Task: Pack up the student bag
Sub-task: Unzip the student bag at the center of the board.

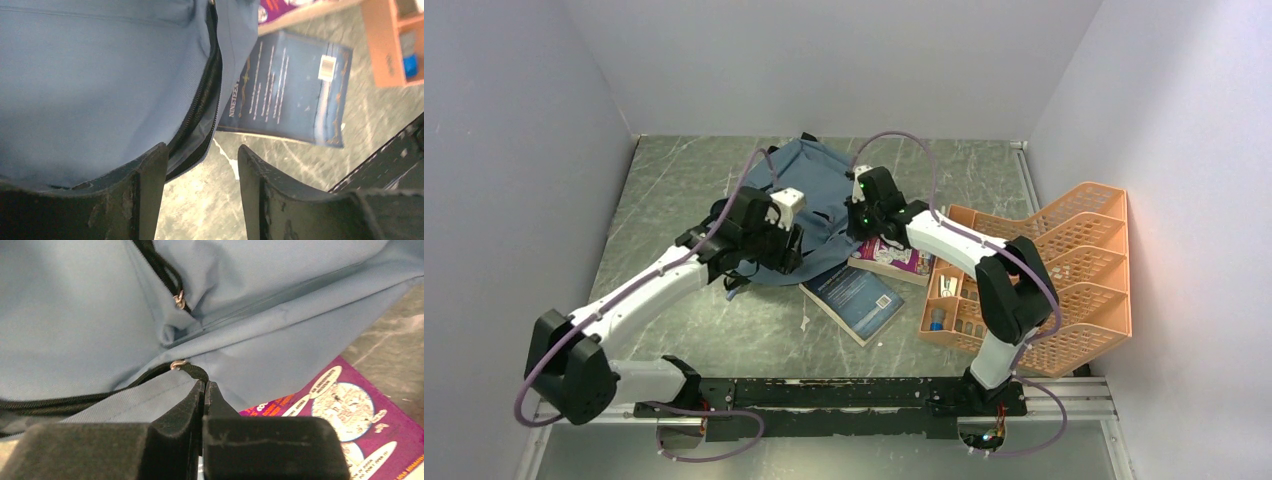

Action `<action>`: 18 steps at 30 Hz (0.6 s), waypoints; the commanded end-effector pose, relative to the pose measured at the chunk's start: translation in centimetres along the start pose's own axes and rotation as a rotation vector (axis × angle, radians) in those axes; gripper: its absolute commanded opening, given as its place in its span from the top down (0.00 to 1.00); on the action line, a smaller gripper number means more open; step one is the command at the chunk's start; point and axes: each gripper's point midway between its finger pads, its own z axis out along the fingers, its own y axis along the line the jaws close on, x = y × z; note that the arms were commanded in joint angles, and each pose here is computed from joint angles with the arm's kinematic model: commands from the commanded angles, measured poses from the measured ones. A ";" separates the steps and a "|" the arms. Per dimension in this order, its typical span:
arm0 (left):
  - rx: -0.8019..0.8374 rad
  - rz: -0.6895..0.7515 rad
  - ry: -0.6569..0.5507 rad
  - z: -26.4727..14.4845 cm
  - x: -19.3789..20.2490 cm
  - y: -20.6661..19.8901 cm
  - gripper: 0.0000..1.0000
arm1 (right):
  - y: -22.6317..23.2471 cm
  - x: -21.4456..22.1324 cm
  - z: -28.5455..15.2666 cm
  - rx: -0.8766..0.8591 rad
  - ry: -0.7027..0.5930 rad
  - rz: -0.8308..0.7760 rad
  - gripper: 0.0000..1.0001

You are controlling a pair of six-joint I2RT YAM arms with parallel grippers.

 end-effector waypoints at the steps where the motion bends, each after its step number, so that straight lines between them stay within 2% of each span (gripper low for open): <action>1: -0.128 -0.144 -0.194 -2.8 -3.9 1.5 0.39 | 1.4 0.1 -1.0 -0.090 -0.026 0.010 0.96; 4: -0.264 -0.288 -0.271 -4.9 -4.7 4.5 0.35 | 1.8 0.8 -1.4 -0.109 -0.023 0.022 0.90; 8: -0.493 -0.466 -0.291 -7.6 -3.3 9.0 0.30 | 2.3 0.5 -2.4 -0.134 -0.041 0.028 0.80; 14: -0.689 -0.567 -0.197 -8.3 0.7 13.2 0.22 | 3.0 -1.1 -4.1 -0.158 -0.095 0.021 0.54; 18: -0.709 -0.613 -0.142 -7.3 2.8 14.3 0.17 | 4.0 -2.5 -5.4 -0.193 -0.138 0.013 0.46</action>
